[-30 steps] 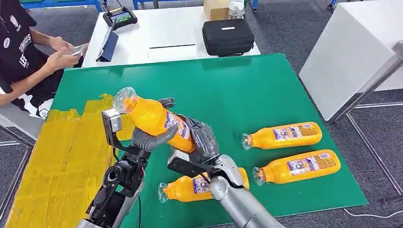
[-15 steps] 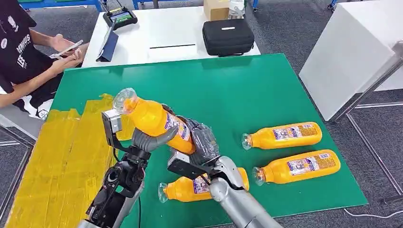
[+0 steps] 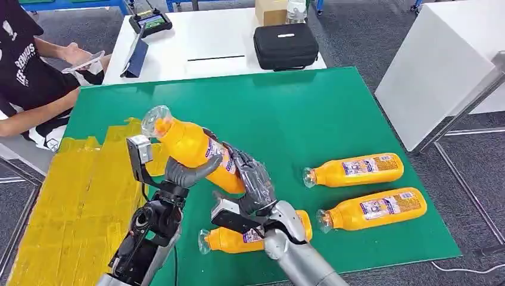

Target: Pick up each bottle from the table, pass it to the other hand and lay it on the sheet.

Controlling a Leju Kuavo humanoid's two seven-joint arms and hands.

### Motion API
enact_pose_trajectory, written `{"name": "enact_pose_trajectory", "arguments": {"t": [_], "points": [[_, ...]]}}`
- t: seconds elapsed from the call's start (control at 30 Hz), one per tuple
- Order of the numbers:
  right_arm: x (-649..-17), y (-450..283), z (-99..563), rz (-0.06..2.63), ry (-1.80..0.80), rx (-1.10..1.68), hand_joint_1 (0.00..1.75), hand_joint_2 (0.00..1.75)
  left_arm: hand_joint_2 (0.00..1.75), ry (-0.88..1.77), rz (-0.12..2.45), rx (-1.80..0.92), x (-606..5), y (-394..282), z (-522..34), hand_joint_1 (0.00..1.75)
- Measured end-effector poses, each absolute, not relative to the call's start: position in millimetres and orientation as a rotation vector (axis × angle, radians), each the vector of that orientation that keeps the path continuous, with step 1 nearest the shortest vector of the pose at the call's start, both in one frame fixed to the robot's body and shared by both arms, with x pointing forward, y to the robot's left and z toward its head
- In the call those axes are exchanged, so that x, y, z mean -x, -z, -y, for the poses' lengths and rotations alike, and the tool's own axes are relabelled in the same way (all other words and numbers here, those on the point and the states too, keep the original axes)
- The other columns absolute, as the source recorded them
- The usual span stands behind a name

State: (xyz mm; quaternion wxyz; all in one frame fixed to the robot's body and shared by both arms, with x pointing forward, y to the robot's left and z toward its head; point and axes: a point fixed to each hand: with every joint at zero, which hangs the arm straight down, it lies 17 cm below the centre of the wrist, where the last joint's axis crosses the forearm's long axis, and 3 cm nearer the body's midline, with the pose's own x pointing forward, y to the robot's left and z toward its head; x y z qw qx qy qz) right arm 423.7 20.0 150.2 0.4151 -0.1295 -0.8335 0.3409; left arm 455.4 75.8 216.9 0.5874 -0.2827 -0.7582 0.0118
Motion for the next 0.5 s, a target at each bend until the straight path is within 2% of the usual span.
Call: {"name": "enact_pose_trajectory", "arguments": {"t": [0.03, 0.07, 0.1, 0.13, 0.17, 0.37, 0.5], "points": [[-423, -151, -20, 2.101, -0.851, 0.327, 0.0, 1.75, 1.75, -0.032, 1.768, 0.659, -456, -217, -76, 1.75], [-421, -153, -19, 2.108, -0.847, 0.328, 0.0, 0.0, 1.75, -0.038, 1.77, 0.656, -457, -218, -77, 1.75], [-418, -157, -19, 2.131, -0.836, 0.332, 0.0, 0.0, 1.75, -0.056, 1.775, 0.636, -460, -219, -82, 1.75], [-408, -168, -9, 2.182, -0.749, 0.337, 0.0, 0.0, 1.75, -0.062, 1.885, 0.355, -473, -220, -111, 1.75], [-401, -194, 31, 2.214, -0.532, 0.366, 0.0, 0.0, 1.75, 0.061, 2.085, -0.407, -478, -242, -189, 1.75], [-396, -218, 81, 2.211, -0.291, 0.363, 0.0, 0.0, 1.75, 0.175, 2.076, -0.858, -473, -253, -228, 1.75], [-392, -232, 100, 2.224, -0.21, 0.366, 0.0, 0.0, 1.75, 0.279, 2.028, -1.026, -476, -249, -238, 1.75]]}}
